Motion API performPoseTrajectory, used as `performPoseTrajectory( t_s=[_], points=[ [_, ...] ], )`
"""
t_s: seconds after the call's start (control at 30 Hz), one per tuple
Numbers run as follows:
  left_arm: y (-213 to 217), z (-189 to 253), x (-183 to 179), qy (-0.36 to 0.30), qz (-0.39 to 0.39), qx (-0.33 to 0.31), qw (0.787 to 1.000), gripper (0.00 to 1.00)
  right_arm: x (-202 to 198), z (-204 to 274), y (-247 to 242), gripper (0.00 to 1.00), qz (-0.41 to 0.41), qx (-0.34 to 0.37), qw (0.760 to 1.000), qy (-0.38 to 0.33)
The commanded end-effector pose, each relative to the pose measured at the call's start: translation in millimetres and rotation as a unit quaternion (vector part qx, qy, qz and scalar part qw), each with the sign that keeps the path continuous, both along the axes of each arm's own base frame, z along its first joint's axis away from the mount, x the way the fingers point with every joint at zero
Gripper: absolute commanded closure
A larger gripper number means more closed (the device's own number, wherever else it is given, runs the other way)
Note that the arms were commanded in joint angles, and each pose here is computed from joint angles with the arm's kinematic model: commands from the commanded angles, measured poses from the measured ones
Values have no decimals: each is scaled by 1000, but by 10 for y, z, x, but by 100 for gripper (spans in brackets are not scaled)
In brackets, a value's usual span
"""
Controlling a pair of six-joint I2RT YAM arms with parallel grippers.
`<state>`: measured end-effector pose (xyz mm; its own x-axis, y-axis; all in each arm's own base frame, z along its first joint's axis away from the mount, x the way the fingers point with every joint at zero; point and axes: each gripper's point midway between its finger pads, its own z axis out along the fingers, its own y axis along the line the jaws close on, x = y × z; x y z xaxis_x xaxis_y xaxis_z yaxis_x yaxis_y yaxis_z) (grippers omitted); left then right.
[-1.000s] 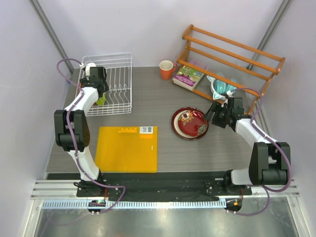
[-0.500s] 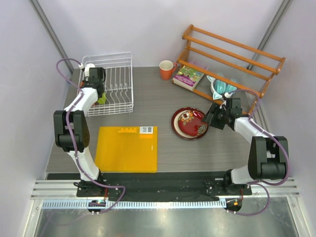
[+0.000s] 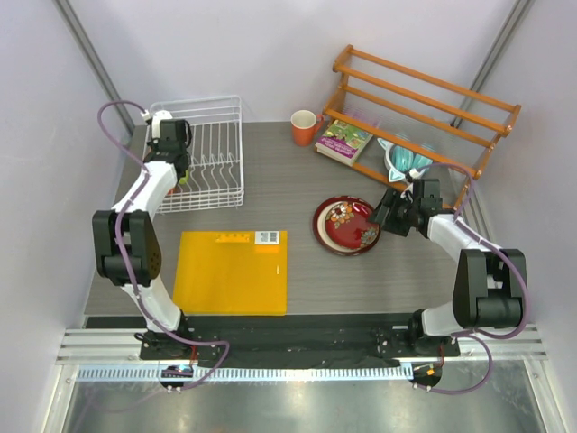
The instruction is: Unload the plates from the dish rack
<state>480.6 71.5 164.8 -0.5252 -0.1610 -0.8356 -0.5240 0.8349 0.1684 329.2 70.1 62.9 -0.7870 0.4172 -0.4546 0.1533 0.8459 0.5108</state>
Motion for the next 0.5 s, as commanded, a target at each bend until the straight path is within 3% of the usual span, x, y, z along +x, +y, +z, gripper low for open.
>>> performPoseTrajectory(
  t_s=[0.0, 0.13, 0.23, 0.33, 0.47],
  points=[
    [72, 617, -56, -58, 16, 53, 997, 100, 95, 112, -11, 36, 4, -3, 1000, -23],
    [43, 772, -172, -57, 27, 81, 995, 100, 91, 226, -71, 36, -10, -23, 999, -45],
    [-32, 897, -264, -70, 23, 65, 995, 100, 114, 351, -136, 34, -22, -42, 996, -71],
    [-314, 992, -346, -86, -23, 13, 996, 100, 115, 586, -93, 33, -20, -29, 994, -104],
    [-898, 1081, -373, -121, -121, -119, 978, 100, 133, 926, 90, 31, 8, 11, 988, -155]
  ],
)
